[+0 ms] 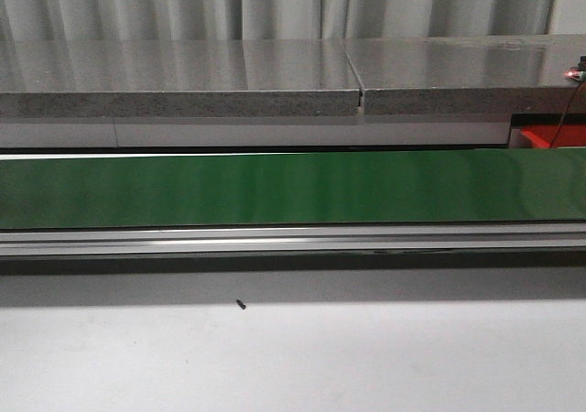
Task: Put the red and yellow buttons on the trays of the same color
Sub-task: 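Carry the yellow button onto the belt start and open the left gripper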
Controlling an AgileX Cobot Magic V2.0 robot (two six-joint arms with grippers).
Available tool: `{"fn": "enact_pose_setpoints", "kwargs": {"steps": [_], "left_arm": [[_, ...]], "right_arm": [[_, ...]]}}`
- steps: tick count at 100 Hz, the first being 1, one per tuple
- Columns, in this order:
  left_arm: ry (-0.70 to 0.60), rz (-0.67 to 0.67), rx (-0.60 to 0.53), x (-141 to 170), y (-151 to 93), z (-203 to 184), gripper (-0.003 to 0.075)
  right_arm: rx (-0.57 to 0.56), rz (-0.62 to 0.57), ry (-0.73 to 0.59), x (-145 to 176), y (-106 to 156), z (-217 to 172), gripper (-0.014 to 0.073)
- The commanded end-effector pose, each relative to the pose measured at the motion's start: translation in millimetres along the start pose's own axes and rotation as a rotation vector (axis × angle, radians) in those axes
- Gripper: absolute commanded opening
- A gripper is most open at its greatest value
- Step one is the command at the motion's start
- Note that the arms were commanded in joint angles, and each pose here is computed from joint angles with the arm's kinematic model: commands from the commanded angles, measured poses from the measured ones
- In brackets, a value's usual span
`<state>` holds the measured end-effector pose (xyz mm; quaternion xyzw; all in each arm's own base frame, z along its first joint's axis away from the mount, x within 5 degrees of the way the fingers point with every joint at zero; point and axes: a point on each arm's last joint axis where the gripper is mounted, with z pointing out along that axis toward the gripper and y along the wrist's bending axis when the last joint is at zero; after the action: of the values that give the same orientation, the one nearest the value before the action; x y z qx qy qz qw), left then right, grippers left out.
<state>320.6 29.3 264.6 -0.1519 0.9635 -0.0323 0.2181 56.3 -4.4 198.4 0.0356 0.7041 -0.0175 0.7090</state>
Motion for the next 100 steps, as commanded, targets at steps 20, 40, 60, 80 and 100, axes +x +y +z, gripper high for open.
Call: {"fn": "enact_pose_setpoints", "kwargs": {"steps": [20, 40, 60, 80, 100], "left_arm": [[-0.175, -0.004, 0.184, -9, -19, -49, 0.0584], [-0.270, 0.019, 0.157, -5, -11, -81, 0.0584], [-0.274, -0.044, 0.064, -1, 24, -99, 0.0584], [-0.238, -0.132, -0.078, 3, 70, -104, 0.0584], [-0.207, -0.248, -0.156, 10, 110, -96, 0.0584]], "right_arm": [[-0.008, -0.004, -0.110, -14, 1, -2, -0.0066], [-0.008, -0.004, -0.110, -14, 1, -2, -0.0066], [-0.008, -0.004, -0.110, -14, 1, -2, -0.0066], [-0.008, -0.004, -0.110, -14, 1, -2, -0.0066], [-0.008, -0.004, -0.110, -14, 1, -2, -0.0066]]}}
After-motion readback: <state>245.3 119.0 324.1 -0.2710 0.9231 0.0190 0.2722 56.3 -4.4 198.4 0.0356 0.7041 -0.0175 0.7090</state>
